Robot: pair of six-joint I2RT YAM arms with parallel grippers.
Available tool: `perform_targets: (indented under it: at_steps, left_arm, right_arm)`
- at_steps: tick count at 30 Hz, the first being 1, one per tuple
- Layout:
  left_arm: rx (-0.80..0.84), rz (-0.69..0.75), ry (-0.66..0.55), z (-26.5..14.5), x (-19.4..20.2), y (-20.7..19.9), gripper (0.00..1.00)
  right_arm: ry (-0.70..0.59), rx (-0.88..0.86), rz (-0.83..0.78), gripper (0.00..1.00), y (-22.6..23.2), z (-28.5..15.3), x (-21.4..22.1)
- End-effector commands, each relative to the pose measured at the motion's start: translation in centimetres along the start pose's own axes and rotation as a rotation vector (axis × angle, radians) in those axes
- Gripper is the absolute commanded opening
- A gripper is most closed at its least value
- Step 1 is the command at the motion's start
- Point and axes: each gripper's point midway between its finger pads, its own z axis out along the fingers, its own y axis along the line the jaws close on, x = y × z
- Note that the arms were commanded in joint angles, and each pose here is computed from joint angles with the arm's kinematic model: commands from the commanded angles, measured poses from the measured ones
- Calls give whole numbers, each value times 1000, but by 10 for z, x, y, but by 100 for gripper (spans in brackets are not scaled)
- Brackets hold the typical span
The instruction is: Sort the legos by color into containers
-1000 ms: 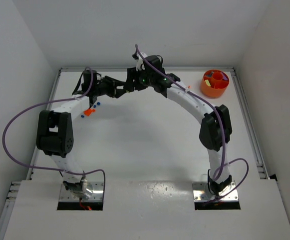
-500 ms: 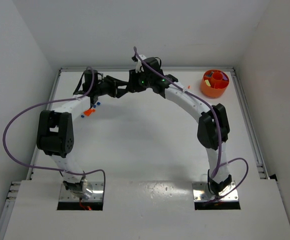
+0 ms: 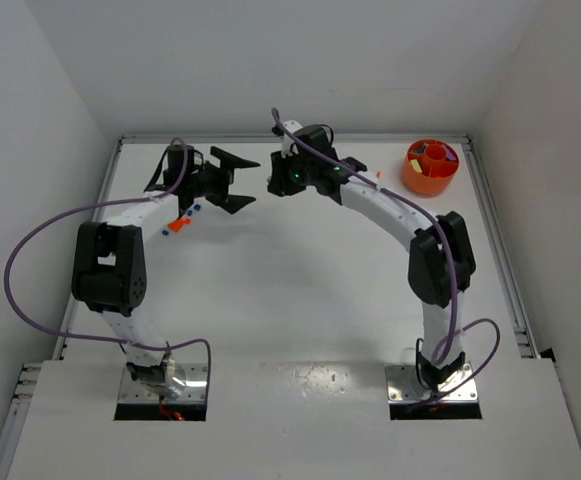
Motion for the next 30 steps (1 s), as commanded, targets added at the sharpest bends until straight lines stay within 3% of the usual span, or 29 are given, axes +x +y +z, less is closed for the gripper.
perform_targets:
  at_steps: [1, 6, 7, 9, 10, 11, 12, 14, 16, 18, 20, 24, 30]
  left_arm:
    - [15, 108, -75, -28, -17, -4, 99]
    - [0, 365, -131, -41, -47, 2, 99]
    - [12, 537, -142, -44, -50, -14, 99]
    - [-58, 706, -183, -51, -64, -30, 99]
    - [-98, 876, -196, -53, -66, -35, 99]
    - [-183, 921, -206, -57, -71, -28, 99]
    - [-180, 1015, -226, -60, -71, -49, 99]
    - [-228, 1157, -235, -62, -72, -53, 99]
    - [-220, 1261, -269, -73, -62, -69, 99]
    - [-210, 1391, -315, -82, -58, -83, 99]
    - [-178, 1441, -395, -99, -53, -98, 99]
    - [-163, 1438, -422, -110, -49, -102, 99]
    - [-164, 1412, -316, -92, -41, -92, 99]
  right_arm:
    - [-91, 78, -127, 8, -22, -64, -34]
    - [-50, 191, -139, 9, -70, -119, -21]
    - [-22, 239, -139, 9, -92, -131, -12]
    - [15, 301, -121, 10, -123, -156, -6]
    - [34, 323, -135, 10, -134, -166, -3]
    - [37, 343, -137, 10, -143, -176, -7]
    - [64, 353, -124, 10, -154, -179, -1]
    - [119, 397, -107, 10, -186, -199, 0]
    - [233, 421, -43, 10, -220, -203, 22]
    - [237, 447, -52, 10, -241, -212, 5]
    - [281, 480, -26, 10, -270, -216, 3]
    - [321, 519, -20, 11, -308, -211, 7]
    - [313, 517, 33, 12, -334, -206, 12]
